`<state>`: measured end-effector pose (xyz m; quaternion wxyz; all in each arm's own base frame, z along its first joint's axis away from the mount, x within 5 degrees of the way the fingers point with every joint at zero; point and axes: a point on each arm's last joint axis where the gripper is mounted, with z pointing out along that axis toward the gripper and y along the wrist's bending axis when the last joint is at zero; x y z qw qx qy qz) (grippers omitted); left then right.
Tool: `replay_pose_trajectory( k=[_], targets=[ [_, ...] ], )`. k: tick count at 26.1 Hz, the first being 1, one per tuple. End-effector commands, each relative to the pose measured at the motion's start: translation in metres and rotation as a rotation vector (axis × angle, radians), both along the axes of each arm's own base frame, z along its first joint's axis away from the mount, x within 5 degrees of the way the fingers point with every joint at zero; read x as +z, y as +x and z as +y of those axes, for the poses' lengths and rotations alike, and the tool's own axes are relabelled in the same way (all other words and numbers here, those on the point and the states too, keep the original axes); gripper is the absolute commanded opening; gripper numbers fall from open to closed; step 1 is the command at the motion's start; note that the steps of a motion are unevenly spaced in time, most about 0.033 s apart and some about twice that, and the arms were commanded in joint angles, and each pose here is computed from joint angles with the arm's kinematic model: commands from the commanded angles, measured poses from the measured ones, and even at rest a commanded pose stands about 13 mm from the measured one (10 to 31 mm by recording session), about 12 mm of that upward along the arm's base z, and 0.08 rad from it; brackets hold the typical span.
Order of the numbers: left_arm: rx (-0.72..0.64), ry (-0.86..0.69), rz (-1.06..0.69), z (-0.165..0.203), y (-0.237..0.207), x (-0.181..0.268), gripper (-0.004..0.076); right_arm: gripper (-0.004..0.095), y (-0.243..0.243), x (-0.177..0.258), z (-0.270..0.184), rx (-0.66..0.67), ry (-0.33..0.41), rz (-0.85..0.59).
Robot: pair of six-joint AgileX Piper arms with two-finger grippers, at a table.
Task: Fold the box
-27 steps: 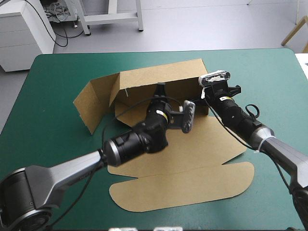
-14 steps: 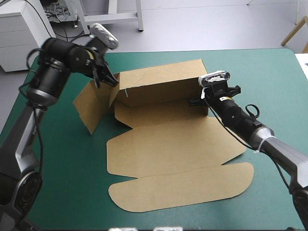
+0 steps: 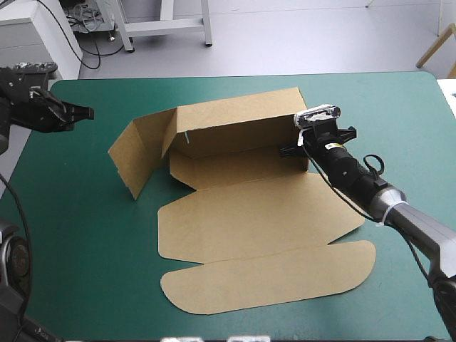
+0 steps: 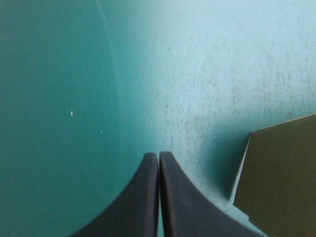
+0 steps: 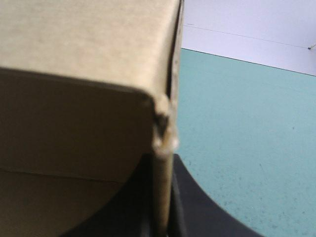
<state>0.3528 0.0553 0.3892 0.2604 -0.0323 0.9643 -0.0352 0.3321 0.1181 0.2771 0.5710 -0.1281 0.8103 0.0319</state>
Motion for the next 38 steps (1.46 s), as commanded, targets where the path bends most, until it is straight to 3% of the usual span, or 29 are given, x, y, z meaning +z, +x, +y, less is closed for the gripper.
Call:
replay_pose_trajectory(
  k=[1, 9, 14, 17, 22, 24, 33, 36, 38],
  targets=[
    [0.077, -0.083, -0.005, 0.017, -0.022, 0.003, -0.0010, -0.0014, -0.001, 0.029, -0.004, -0.029, 0.021, -0.105],
    [0.321, -0.144, 0.016, 0.068, -0.056, -0.044, -0.0010, -0.0014, -0.002, 0.026, -0.001, -0.001, 0.024, -0.076],
    [0.368, -0.217, -0.026, 0.073, -0.070, -0.053, -0.0010, -0.0013, -0.001, 0.031, 0.002, 0.025, 0.037, -0.067],
    [0.366, -0.215, -0.027, 0.072, -0.071, -0.052, -0.0010, -0.0011, -0.001, 0.043, 0.010, 0.088, 0.093, -0.039],
    [0.363, -0.222, -0.020, 0.071, -0.072, -0.051, -0.0010, 0.0003, 0.005, 0.071, 0.007, 0.150, 0.249, 0.041],
    [0.363, -0.222, -0.020, 0.071, -0.072, -0.051, -0.0010, 0.0003, 0.006, 0.082, 0.004, 0.168, 0.271, 0.087],
    [0.363, -0.209, -0.018, 0.072, -0.073, -0.051, -0.0010, 0.0003, -0.012, 0.152, -0.003, 0.145, 0.215, 0.330],
    [0.368, -0.212, -0.016, 0.072, -0.073, -0.051, -0.0010, 0.0003, -0.017, 0.143, -0.003, 0.131, 0.219, 0.454],
    [0.366, -0.214, -0.009, 0.071, -0.073, -0.052, -0.0010, 0.0003, -0.015, 0.132, -0.004, 0.111, 0.179, 0.541]
  ],
)
